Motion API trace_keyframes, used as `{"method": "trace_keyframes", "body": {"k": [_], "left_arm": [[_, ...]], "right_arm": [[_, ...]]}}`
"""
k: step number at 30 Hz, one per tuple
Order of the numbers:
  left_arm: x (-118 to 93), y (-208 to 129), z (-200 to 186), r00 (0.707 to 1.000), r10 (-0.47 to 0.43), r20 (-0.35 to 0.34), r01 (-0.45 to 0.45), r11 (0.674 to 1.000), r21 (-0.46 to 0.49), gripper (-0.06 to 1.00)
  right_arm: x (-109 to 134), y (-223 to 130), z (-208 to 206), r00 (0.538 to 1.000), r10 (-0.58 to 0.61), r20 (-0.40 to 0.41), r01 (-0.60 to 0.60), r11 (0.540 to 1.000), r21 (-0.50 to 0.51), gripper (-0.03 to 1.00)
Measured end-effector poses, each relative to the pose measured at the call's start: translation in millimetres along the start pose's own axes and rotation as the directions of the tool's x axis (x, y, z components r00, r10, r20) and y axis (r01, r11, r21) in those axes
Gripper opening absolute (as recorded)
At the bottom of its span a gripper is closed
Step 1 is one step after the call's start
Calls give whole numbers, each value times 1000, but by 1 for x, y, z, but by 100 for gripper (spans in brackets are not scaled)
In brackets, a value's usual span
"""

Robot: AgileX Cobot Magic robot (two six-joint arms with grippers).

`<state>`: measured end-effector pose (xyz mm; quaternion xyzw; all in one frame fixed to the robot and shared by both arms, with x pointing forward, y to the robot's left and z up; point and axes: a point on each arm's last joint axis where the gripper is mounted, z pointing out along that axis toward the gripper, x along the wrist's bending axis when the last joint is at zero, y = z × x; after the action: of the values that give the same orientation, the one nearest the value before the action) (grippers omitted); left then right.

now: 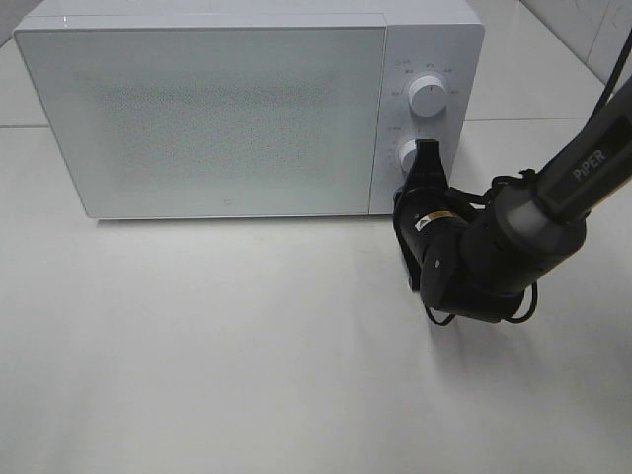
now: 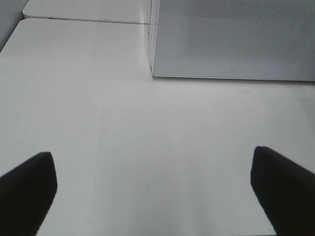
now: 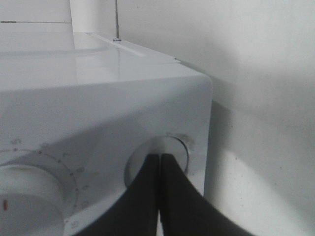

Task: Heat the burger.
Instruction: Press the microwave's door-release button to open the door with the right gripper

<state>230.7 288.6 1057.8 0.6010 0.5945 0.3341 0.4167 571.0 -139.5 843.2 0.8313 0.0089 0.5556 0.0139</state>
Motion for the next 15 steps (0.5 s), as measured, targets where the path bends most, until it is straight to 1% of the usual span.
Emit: {"method": "trace_keyframes", "body": {"k": [15], "left_arm": [[0, 0, 0, 1000, 0, 0, 0, 1000, 0, 99]], "right_arm": [[1, -2, 2, 1000, 10, 11, -10, 1000, 6, 2]]}}
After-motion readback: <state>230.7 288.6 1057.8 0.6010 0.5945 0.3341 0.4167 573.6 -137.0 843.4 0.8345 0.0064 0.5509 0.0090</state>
